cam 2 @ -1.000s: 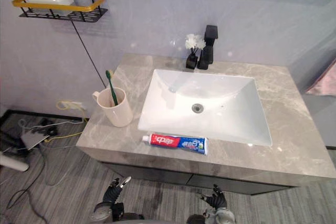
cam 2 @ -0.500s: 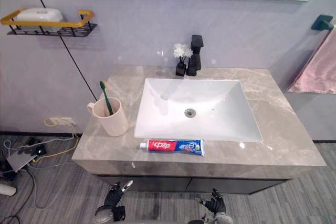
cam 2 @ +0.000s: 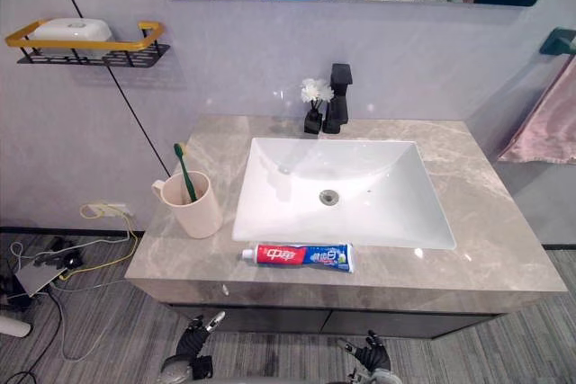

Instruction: Organize washtable

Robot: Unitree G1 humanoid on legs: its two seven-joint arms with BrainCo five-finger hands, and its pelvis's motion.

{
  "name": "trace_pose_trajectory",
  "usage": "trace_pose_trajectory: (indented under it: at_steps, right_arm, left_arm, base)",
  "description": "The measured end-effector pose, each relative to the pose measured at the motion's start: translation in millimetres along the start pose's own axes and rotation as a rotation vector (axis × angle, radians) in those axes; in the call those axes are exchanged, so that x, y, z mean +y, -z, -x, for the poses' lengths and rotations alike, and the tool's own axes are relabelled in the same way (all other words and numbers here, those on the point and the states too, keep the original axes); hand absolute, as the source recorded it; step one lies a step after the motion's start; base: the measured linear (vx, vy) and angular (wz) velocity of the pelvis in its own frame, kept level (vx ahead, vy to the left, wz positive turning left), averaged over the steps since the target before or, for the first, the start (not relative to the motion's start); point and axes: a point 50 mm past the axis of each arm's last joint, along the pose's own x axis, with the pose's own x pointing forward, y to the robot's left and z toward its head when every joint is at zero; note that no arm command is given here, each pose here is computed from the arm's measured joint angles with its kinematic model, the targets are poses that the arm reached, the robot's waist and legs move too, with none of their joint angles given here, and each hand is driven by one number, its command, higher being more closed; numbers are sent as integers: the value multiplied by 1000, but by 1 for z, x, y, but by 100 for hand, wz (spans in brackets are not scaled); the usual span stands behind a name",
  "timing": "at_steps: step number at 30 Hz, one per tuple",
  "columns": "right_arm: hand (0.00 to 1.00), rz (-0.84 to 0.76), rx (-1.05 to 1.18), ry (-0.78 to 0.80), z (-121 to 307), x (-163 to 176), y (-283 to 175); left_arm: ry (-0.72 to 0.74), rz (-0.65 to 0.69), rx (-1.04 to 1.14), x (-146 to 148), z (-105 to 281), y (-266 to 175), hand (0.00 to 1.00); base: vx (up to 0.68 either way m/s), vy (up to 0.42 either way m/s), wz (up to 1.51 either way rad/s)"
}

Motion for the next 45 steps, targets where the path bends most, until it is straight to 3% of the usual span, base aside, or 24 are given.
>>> trace_pose_trajectory:
  at_steps: [5,14,19,25,38,45]
  right_arm:
    - [0,-84,11,-33,-2,-1,0]
    - [0,-121,10,-23,-3,-1,-2]
    - [0,-122,15,-13,-4,-3,-1]
    - [0,-111,19,2,-4,-8,-2]
    - [0,-16,-4,29,-5,-25,-15]
    - [0,9,8,10,-5,-21,-12]
  left_arm:
    - [28,38,-12,-8,-2,-6,0]
    - [-40,140,-23,10,-3,-9,0]
    - [-173,263,-77,42,2,-13,0]
    - [-309,307,-177,82,10,-28,0]
    - [-443,322,-581,112,49,-104,0]
    - [-387,261,-939,100,94,-169,0]
  base:
    - [57,-24,14]
    - [62,-11,12]
    - [25,-13,13]
    - [-6,-37,22]
    - [-90,-23,19]
    - [-162,-8,20]
